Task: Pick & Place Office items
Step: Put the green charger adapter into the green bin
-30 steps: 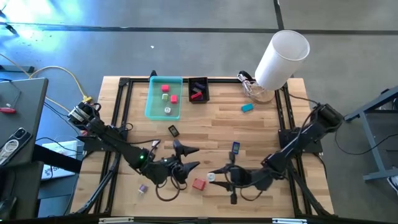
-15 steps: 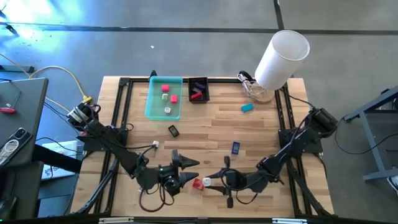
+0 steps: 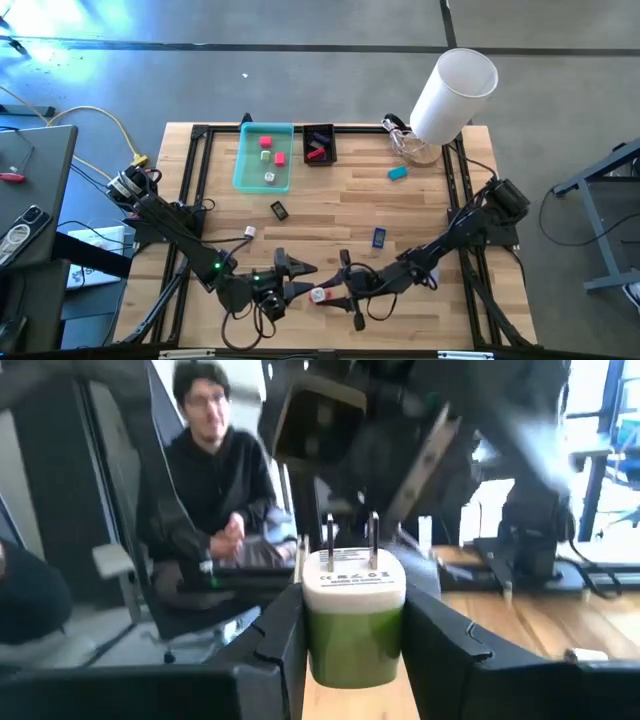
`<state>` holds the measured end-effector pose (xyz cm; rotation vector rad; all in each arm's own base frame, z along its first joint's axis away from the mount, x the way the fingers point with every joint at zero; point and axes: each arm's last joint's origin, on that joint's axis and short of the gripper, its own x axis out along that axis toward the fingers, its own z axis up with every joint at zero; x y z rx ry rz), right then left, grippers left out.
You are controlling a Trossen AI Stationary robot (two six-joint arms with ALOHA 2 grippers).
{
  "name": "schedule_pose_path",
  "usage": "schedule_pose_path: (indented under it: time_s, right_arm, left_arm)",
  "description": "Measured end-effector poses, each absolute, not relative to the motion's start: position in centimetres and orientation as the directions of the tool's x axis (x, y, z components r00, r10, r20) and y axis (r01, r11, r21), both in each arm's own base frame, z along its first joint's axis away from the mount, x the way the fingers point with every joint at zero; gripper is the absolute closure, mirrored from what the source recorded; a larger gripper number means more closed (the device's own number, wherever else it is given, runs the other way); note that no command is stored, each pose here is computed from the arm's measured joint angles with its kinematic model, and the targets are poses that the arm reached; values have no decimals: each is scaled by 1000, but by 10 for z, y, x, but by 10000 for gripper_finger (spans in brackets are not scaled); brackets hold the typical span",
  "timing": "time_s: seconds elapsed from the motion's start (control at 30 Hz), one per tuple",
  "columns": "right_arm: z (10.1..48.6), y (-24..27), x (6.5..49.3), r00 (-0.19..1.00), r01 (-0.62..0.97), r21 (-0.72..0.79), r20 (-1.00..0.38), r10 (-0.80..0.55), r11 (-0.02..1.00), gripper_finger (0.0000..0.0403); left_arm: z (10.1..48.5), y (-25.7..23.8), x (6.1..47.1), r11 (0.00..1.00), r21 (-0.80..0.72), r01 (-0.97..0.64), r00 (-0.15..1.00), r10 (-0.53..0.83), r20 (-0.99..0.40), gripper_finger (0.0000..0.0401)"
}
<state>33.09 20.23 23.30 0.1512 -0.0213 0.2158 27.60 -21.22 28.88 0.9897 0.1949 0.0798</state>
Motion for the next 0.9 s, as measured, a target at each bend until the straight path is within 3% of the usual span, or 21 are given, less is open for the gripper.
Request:
schedule_pose_path:
  time_s: [0.47, 0.9]
  right_arm:
    - [235, 189, 339, 968, -253, 179, 59, 246, 951, 288]
    - [232, 190, 339, 968, -249, 160, 27, 248, 955, 288]
  left_arm:
    - [289, -211, 277, 540, 841, 24, 980, 154, -127, 98]
    - [288, -192, 293, 622, 783, 19, 980, 145, -139, 98]
